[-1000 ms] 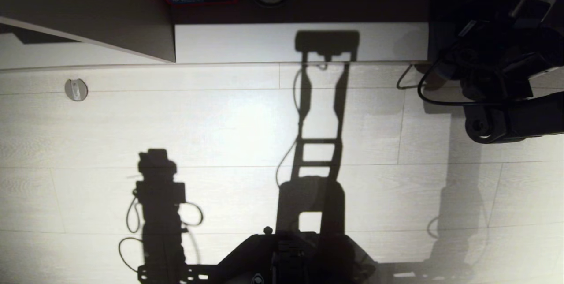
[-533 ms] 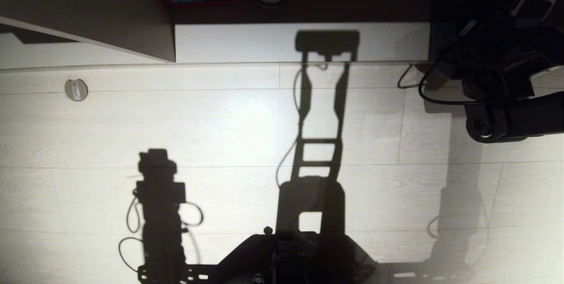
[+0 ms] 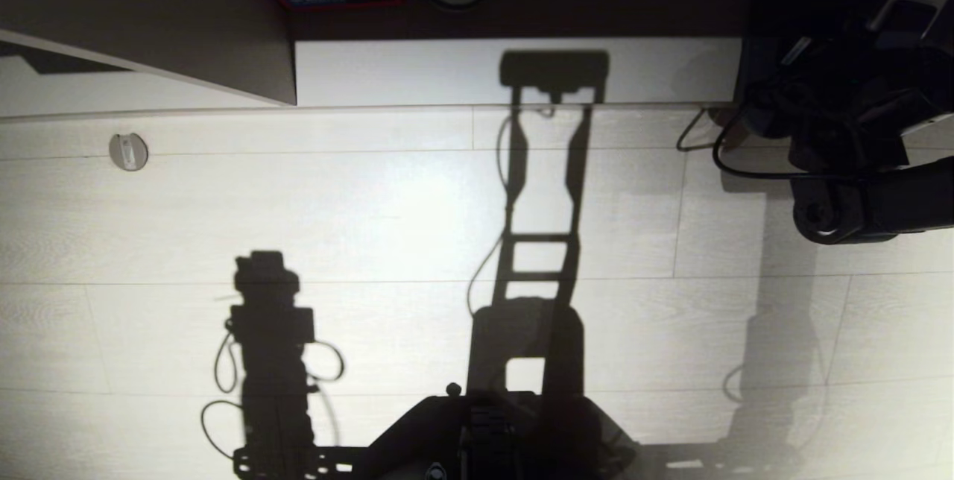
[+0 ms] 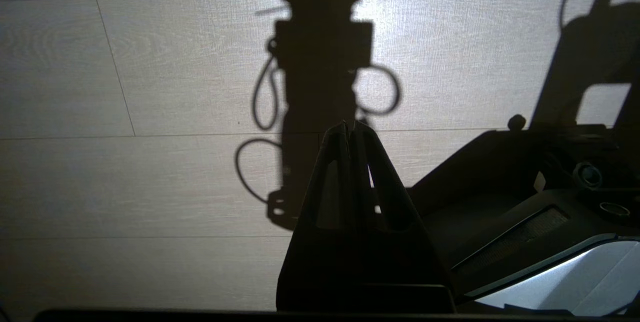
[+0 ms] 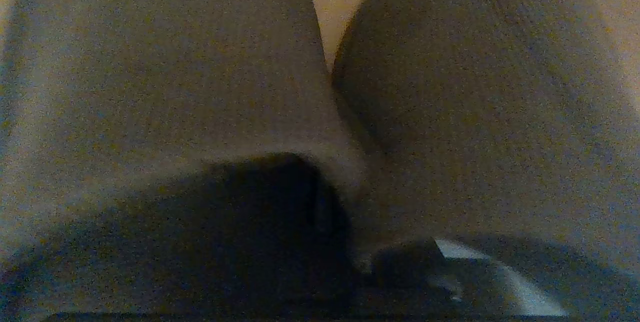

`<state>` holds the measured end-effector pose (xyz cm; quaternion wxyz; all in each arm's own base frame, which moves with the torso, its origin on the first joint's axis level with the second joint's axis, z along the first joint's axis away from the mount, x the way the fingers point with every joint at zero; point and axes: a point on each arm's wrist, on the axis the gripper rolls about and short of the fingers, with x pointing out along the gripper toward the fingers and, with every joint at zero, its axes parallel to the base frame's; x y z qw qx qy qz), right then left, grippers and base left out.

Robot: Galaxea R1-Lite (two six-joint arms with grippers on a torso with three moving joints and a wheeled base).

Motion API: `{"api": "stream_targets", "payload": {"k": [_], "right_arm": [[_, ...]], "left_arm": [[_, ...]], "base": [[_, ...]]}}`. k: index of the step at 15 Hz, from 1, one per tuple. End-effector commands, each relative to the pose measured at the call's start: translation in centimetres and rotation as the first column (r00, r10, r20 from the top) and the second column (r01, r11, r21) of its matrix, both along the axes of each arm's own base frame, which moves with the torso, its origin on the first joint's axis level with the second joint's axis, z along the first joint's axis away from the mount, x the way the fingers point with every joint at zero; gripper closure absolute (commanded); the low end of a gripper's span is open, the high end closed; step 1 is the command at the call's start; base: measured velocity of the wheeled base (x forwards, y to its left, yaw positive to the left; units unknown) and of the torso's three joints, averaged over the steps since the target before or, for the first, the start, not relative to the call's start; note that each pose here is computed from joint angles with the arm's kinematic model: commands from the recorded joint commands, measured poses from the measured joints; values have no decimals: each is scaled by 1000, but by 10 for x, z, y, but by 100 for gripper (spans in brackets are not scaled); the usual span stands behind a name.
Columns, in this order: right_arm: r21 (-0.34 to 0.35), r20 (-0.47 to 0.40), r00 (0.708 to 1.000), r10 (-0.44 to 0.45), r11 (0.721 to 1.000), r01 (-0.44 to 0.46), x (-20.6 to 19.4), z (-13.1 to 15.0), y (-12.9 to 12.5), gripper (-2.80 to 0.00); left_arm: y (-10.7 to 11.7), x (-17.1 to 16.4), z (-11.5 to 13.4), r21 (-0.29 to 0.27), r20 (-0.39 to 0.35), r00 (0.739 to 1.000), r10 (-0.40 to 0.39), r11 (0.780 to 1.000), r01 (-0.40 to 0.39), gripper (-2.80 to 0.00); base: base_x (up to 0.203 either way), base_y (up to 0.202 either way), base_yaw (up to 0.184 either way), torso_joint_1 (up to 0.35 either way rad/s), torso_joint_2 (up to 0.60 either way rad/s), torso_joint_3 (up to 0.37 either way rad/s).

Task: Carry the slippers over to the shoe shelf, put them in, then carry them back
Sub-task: Pick up the slippers in the shoe cabinet

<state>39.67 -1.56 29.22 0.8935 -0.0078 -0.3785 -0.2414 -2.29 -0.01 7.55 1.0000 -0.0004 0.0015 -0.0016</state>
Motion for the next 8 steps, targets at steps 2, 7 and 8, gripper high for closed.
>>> {"api": "stream_targets", "payload": {"k": [2,7,8], "right_arm": [[2,16,1000,1,1000,-1,-7,4,1,0],[6,39,999,23,1000,-24,-36,22,7,0],[7,48,998,36,999,-37,-48,28,11,0]], "left_arm": [[0,0,0,-1,0,1000,0,1000,0,0],[0,0,0,-1,0,1000,0,1000,0,0],[0,0,0,-1,0,1000,0,1000,0,0]], "base": [[0,0,0,0,0,0],[0,0,0,0,0,0],[0,0,0,0,0,0]]}}
